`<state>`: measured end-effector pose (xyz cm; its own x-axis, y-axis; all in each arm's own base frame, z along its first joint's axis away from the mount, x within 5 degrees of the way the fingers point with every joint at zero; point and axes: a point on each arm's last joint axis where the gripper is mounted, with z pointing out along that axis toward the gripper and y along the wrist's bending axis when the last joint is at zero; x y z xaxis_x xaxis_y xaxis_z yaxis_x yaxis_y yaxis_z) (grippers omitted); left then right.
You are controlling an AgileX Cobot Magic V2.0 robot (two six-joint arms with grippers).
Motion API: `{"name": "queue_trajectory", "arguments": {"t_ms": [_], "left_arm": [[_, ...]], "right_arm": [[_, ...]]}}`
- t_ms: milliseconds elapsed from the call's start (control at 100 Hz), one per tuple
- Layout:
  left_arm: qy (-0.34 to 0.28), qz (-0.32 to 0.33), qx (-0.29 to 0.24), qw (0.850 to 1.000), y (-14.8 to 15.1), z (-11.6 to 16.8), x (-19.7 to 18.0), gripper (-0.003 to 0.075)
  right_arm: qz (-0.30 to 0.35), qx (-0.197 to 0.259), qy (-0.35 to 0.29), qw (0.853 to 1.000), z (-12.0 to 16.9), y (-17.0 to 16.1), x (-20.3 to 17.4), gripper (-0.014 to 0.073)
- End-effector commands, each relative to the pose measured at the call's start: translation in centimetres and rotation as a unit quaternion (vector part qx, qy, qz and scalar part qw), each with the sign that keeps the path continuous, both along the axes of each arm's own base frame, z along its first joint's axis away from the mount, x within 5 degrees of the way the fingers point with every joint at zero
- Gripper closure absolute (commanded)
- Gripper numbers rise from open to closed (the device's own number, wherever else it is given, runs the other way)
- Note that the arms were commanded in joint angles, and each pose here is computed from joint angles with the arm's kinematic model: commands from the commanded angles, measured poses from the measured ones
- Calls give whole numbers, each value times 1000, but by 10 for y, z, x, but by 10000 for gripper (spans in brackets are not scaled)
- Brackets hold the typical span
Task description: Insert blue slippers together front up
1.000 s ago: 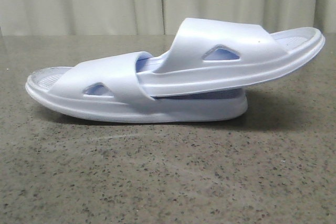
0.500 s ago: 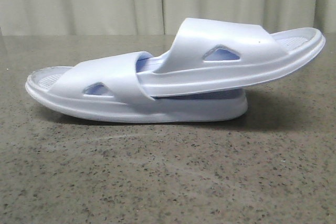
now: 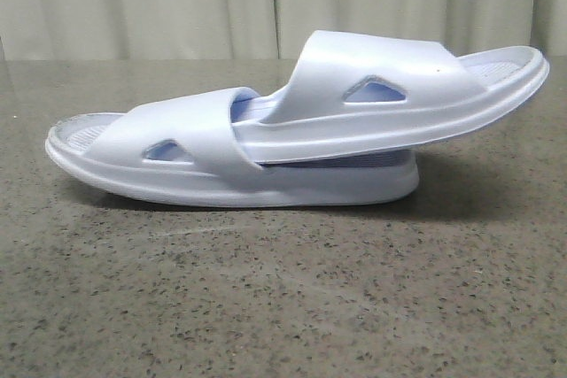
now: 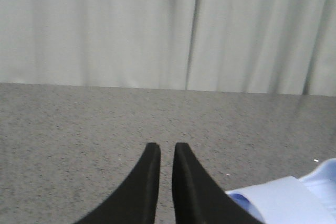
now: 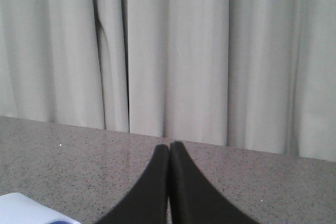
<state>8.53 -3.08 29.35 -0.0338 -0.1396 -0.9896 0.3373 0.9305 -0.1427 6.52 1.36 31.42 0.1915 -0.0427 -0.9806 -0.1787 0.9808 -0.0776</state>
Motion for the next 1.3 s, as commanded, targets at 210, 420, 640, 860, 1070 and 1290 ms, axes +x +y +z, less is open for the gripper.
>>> {"name": "queue_trajectory", "arguments": {"t_ms": [210,420,640,860,1070,1290], "left_arm": [[-46,45,78,995,9,-8,-3,704],[-71,65,82,992,16,-30,-19,704],[-86,127,99,983,25,-50,-29,704],[-86,155,110,978,28,-67,-33,704],[-68,152,99,981,28,-82,-32,704],[-56,150,98,982,28,-84,-31,704]], "right_arm": [[-13,-5,-9,1000,8,-2,2,702],[-13,-5,-9,1000,8,-2,2,702],[-13,-5,-9,1000,8,-2,2,702],[-13,-5,-9,1000,8,-2,2,702],[-13,-5,-9,1000,8,-2,2,702],[-13,-5,-9,1000,8,-2,2,702]]}}
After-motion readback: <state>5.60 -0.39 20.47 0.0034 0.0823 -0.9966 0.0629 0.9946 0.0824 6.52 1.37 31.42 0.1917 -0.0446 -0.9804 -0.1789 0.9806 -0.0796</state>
